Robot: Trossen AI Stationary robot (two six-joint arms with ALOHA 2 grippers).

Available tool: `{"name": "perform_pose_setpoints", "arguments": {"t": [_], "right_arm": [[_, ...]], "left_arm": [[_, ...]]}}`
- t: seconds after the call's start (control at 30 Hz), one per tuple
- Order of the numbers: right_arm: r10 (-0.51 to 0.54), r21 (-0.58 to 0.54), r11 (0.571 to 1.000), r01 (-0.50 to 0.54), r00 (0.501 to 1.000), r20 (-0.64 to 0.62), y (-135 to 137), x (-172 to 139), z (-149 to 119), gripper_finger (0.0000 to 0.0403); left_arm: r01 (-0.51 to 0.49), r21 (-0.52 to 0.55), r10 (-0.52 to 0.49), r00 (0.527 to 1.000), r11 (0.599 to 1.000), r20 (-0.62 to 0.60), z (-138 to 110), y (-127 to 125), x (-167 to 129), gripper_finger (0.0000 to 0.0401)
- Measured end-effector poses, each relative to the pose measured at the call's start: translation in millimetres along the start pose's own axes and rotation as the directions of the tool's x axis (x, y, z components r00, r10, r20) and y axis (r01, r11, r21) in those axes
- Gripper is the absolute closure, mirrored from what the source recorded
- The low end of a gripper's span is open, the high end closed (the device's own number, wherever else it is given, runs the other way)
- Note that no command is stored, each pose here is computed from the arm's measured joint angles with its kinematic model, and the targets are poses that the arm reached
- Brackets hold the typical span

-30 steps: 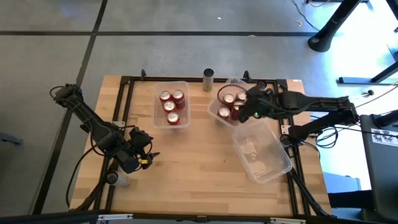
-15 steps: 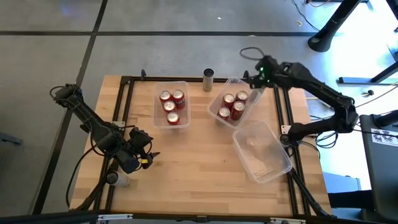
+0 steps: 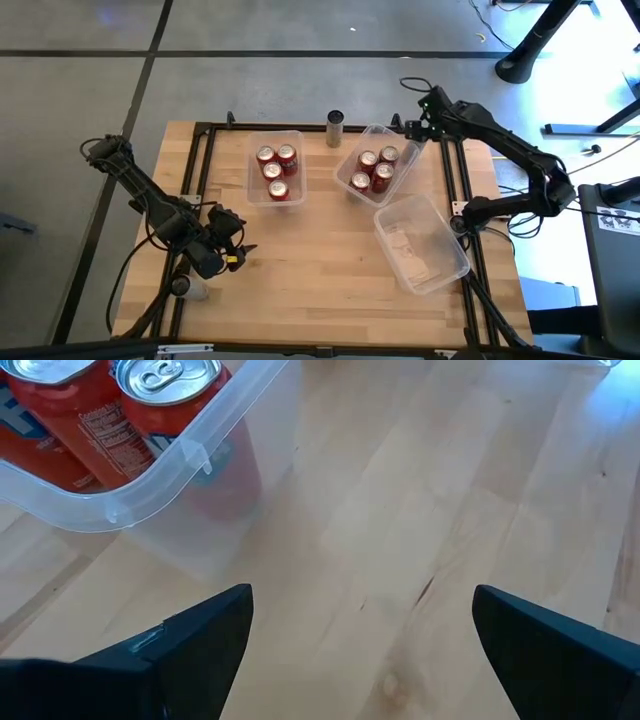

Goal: Sort soda cans
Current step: Put the white-yellow soda can into the bottom transparent bin

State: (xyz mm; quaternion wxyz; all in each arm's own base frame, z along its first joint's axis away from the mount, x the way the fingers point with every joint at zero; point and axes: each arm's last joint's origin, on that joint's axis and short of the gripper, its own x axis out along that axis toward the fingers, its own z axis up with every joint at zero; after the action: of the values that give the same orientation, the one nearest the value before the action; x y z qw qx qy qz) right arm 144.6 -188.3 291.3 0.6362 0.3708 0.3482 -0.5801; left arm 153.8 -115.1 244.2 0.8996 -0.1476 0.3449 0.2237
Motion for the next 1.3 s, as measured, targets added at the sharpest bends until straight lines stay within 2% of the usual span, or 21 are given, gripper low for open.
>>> {"name": "perform_pose_setpoints", "arguments": {"t": [0.27, 0.63, 0.97, 1.17, 1.3], "right_arm": [[0.016, 0.002, 1.000, -0.016, 1.000, -0.002, 0, 11, -4, 0.0084], [0.064, 0.011, 0.998, -0.065, 0.997, 0.029, 3, 0, 5, 0.0084], [0.011, -0.009, 1.000, -0.012, 0.998, -0.058, 7, 34, -5, 0.0084], [-0.002, -0.029, 1.000, 0.000, 0.998, -0.071, 9, 40, -5, 0.0084], [-0.001, -0.031, 1.000, -0.001, 0.997, -0.071, 9, 40, -5, 0.0109]], "left_arm": [[0.001, 0.011, -0.001, 1.000, 1.000, 0.000, 0, 0, 0, 0.0036], [0.001, 0.003, -0.001, 1.000, 1.000, 0.000, 0, 0, 0, 0.0036], [0.001, 0.000, -0.001, 1.000, 1.000, 0.000, 0, 0, 0, 0.0036], [0.001, 0.000, -0.001, 1.000, 1.000, 0.000, 0, 0, 0, 0.0036], [0.001, -0.001, -0.001, 1.000, 1.000, 0.001, 0, 0, 0, 0.0036]]}}
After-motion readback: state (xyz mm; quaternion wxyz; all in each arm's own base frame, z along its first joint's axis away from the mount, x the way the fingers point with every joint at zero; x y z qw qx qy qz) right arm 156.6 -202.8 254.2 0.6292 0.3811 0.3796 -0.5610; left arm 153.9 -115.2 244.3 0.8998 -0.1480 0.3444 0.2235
